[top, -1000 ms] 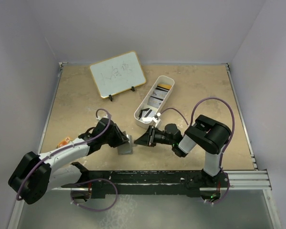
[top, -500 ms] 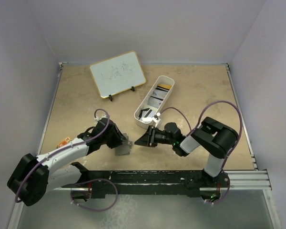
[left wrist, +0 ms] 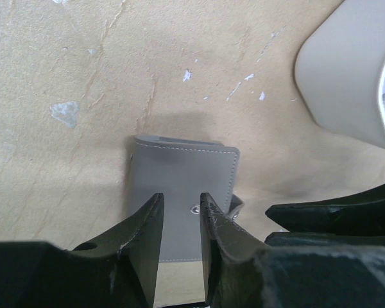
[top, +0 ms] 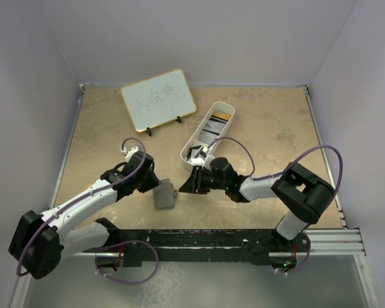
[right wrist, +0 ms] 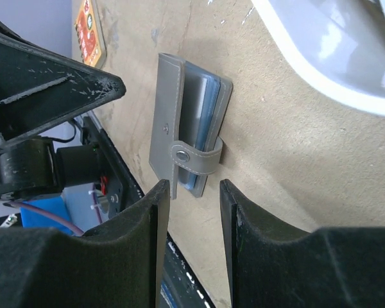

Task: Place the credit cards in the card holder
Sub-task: Close the card holder at the center of the board.

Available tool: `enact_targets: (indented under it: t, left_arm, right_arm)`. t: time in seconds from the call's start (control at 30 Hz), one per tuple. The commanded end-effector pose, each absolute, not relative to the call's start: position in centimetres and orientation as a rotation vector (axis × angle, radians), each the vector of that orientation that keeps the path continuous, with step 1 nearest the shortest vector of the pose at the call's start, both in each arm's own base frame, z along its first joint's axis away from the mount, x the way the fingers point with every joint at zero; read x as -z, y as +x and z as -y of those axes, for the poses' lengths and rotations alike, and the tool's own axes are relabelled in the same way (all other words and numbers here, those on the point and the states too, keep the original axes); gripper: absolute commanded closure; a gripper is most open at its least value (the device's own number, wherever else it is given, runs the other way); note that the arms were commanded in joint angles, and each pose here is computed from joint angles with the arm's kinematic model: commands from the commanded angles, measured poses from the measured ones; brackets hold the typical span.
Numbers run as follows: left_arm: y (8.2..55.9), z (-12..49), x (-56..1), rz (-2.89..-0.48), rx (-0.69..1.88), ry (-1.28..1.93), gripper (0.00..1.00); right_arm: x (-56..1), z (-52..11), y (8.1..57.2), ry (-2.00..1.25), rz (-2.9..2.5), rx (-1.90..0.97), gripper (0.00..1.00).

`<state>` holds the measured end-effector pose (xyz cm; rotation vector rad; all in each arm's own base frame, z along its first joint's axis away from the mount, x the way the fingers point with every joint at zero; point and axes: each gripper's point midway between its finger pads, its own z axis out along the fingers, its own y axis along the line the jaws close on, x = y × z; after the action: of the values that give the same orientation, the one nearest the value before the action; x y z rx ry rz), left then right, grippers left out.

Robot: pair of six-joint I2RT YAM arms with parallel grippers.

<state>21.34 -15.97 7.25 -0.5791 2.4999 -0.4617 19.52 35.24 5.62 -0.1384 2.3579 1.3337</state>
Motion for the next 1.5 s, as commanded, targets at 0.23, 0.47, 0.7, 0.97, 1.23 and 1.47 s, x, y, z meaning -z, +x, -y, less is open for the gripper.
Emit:
enact_targets:
  t: [0.23,0.47,0.7,0.97,1.23,1.47]
  left_arm:
    - [20.1,15.2,-3.0,-2.609,0.359,-0.496,0.82]
    - [19.6,15.0,-1.9,-2.640,0.335,-0.489,0.81]
    - [19.2,15.0,-1.3,-2.646,0.352,-0.518,0.81]
    - [18.9,15.6,-1.2,-2.642,0.414,-0.546,0.81]
    - [18.5,15.8,-0.7,-2.650,0.442,-0.561,0.81]
    - [18.6,15.9,-0.9,-2.646,0.452,-0.559,0.81]
  right_arm:
    - [-5.5,-36.8,21.2,-0.153,-2.367,-1.255,0.59]
    - [-5.4,-38.1,21.4,-0.166,-2.369,-1.273,0.59]
    - [-6.0,-39.7,21.2,-0.201,-2.365,-1.292,0.63]
    - [-5.3,-40.6,20.5,-0.239,-2.395,-1.258,0.69]
    - [-6.0,-38.2,21.5,-0.276,-2.422,-1.023,0.69]
    - [-6.7,-36.9,20.1,-0.269,-2.445,-0.982,0.67]
